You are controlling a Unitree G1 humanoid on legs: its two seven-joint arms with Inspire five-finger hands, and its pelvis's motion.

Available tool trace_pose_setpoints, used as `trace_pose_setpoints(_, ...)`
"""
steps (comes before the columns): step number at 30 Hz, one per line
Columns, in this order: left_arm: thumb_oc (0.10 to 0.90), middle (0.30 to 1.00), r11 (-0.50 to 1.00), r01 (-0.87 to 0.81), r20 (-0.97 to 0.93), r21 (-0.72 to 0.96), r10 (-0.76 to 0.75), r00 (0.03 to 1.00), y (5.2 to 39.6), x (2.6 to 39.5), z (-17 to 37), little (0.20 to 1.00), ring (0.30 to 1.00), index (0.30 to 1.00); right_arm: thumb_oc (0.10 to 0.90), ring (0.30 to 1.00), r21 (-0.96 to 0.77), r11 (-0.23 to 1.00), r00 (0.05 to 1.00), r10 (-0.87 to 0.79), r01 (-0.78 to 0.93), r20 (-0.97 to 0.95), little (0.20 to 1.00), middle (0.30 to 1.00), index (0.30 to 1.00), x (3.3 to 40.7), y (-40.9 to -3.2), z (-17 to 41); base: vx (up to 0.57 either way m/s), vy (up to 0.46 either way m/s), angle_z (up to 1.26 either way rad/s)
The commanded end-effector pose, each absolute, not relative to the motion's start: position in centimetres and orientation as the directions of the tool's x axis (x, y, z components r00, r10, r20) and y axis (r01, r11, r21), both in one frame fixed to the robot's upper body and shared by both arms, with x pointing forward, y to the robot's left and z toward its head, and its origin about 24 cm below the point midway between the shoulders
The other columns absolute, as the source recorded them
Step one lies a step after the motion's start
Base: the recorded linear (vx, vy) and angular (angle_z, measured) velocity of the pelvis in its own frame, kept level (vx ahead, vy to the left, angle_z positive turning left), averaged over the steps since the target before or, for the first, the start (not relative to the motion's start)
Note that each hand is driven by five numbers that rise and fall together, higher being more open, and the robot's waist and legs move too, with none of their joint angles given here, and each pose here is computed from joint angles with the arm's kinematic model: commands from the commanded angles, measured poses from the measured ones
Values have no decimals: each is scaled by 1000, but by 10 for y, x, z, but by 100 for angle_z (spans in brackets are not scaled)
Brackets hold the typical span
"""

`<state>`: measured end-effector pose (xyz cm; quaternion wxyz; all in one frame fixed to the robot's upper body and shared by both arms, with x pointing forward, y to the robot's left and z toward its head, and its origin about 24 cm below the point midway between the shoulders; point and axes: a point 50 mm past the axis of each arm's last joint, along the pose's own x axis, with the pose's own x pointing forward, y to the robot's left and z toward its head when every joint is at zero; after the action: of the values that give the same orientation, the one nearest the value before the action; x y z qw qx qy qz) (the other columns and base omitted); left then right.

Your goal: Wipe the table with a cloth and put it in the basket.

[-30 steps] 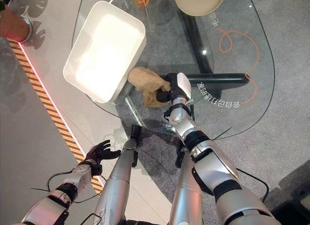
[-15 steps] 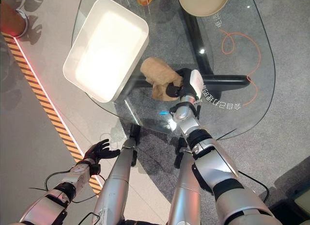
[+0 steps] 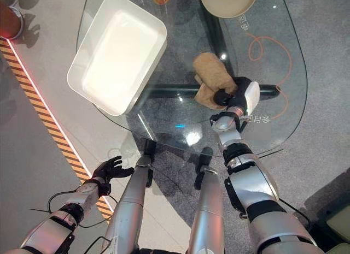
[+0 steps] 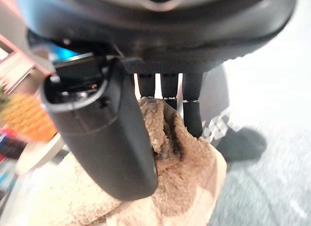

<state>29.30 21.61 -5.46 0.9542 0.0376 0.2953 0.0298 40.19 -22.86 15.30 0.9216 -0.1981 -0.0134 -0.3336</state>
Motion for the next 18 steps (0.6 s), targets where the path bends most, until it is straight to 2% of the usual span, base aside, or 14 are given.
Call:
trace_pose_setpoints(1, 800, 900, 988, -127, -615, 87, 154, 773, 238, 272, -70, 900, 900, 900, 100, 300, -359, 341, 428, -882, 869, 197, 200, 300, 300, 358, -336, 160, 0, 0, 0)
trace_pose_setpoints(18, 800, 900, 986, -136, -616, 99, 168, 770, 251, 273, -66, 900, 900, 900, 100, 300, -291, 243, 275, -959, 926, 74, 200, 300, 300, 335, -365, 143, 0, 0, 0)
